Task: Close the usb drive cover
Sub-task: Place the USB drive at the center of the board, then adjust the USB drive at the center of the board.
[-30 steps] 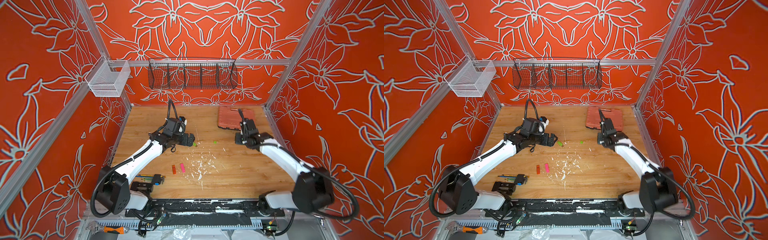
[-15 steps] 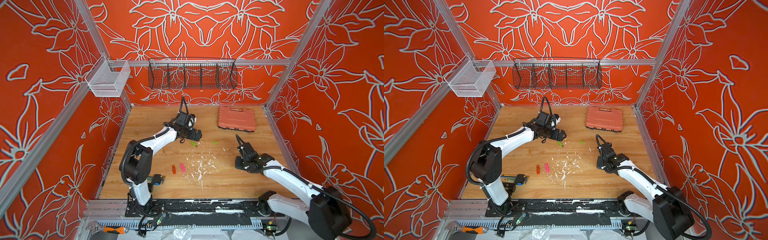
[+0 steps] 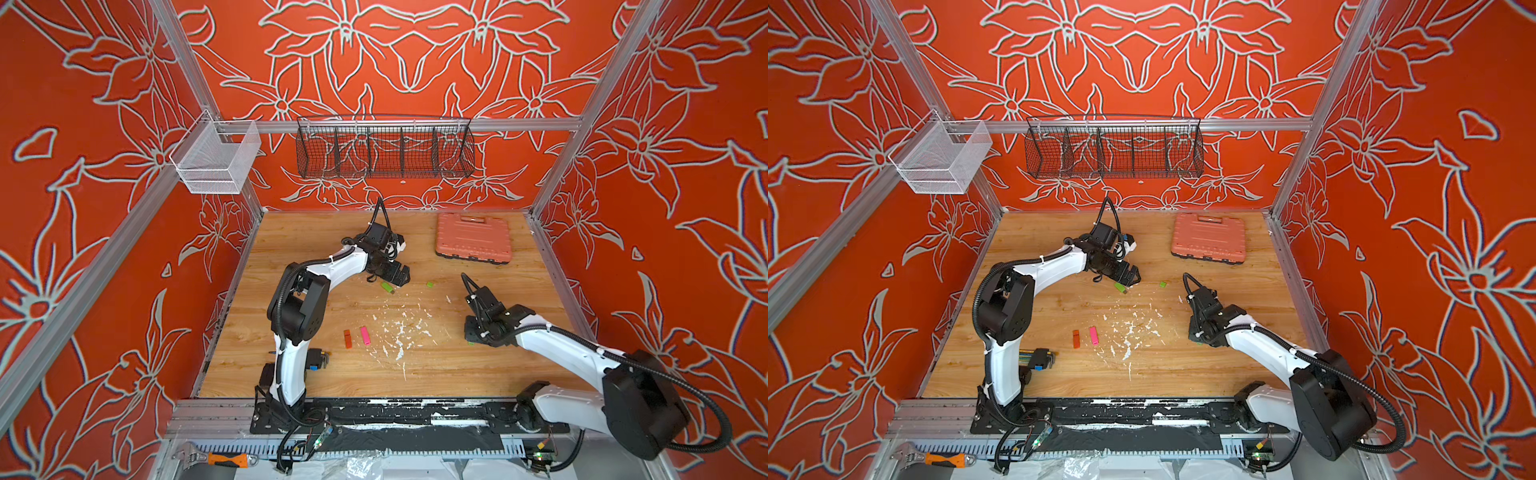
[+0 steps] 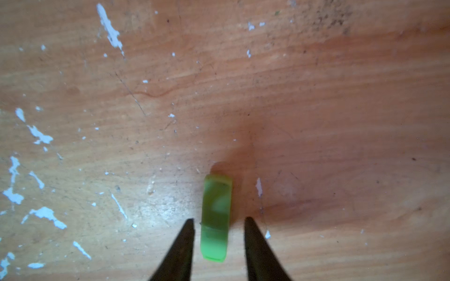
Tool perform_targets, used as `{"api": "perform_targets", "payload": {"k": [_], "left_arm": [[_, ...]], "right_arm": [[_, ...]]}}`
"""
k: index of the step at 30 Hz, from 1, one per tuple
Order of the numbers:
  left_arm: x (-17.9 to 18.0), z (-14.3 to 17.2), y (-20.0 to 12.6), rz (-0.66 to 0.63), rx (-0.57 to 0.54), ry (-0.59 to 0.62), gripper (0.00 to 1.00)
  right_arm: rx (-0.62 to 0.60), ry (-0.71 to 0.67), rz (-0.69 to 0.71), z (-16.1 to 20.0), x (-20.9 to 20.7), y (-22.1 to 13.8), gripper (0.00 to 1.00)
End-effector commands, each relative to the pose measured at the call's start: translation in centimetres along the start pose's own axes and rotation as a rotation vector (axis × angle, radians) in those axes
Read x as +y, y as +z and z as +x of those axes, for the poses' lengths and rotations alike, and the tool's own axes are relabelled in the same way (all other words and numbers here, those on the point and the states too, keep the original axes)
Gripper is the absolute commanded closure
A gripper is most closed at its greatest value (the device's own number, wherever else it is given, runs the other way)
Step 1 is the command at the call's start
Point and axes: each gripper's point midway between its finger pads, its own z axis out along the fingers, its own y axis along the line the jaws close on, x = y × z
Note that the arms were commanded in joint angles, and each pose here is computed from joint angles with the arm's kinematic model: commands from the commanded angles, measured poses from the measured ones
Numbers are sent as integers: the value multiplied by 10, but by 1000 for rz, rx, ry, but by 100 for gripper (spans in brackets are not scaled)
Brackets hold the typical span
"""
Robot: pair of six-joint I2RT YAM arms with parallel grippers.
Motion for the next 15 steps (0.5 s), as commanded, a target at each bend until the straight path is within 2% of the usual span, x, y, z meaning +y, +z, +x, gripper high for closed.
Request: {"api": "perform_targets", "payload": {"k": [1, 5, 15], "left_arm": [[-9, 8, 8, 63, 53, 55, 1], [-15, 9, 16, 108, 76, 77, 0], [-7, 42, 33, 106, 208, 48, 1]], "right_arm": [[-20, 3, 20, -8, -1, -10, 52], [-75, 9, -14, -20, 3, -33, 47], [-179, 34, -113, -30, 8, -65, 44]]}}
